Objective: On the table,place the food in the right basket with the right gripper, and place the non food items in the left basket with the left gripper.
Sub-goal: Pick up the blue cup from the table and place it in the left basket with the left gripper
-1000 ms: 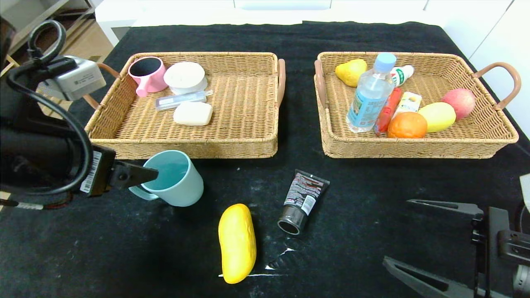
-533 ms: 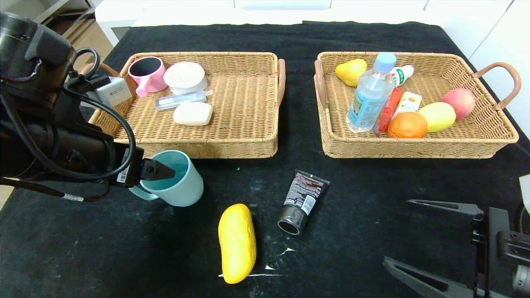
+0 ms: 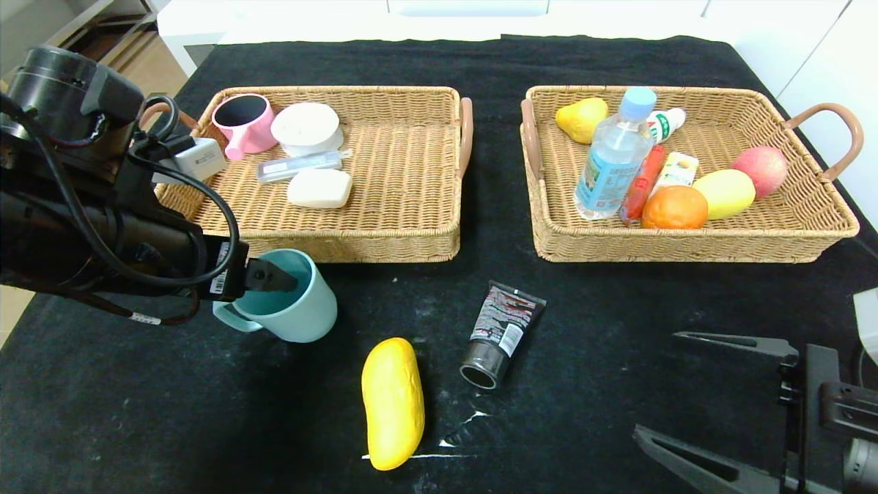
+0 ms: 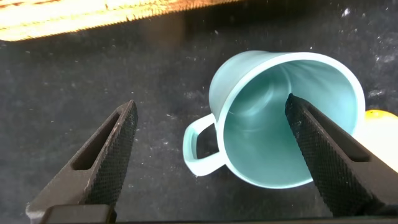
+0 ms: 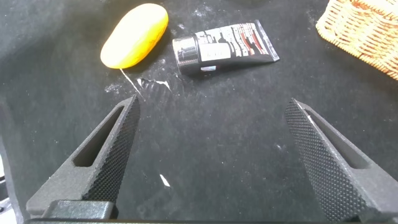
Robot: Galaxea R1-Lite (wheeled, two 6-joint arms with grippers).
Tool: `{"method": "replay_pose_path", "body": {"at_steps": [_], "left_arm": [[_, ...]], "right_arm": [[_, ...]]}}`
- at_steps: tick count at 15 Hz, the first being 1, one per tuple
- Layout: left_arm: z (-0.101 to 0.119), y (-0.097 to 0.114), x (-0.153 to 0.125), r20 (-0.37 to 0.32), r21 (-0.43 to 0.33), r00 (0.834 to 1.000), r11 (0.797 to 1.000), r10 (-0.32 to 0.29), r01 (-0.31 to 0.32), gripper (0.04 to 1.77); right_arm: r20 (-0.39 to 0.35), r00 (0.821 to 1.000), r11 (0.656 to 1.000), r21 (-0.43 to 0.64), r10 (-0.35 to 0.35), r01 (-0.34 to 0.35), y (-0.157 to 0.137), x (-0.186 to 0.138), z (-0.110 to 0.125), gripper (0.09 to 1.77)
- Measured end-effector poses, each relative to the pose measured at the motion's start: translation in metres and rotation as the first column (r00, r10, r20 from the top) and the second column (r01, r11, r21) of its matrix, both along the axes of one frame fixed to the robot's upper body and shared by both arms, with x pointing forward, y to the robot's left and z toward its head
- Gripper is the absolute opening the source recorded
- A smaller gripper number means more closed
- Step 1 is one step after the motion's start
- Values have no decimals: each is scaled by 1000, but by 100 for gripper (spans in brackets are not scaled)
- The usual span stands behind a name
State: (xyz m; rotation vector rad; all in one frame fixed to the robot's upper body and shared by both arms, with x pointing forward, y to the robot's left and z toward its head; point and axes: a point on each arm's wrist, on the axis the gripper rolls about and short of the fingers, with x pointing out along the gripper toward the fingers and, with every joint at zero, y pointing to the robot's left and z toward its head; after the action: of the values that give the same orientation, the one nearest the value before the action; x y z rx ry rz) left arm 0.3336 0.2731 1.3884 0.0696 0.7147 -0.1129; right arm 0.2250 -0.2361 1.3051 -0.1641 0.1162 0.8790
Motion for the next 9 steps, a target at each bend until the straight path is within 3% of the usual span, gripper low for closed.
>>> {"method": "replay_pose_path", "body": {"at_steps": [9], "left_arm": [[-11,-3,9,-49,-20,999,1000,-7,6,172]], "right_arm": [[5,1000,1000,2,0,0,-1,-1,1,171]]}}
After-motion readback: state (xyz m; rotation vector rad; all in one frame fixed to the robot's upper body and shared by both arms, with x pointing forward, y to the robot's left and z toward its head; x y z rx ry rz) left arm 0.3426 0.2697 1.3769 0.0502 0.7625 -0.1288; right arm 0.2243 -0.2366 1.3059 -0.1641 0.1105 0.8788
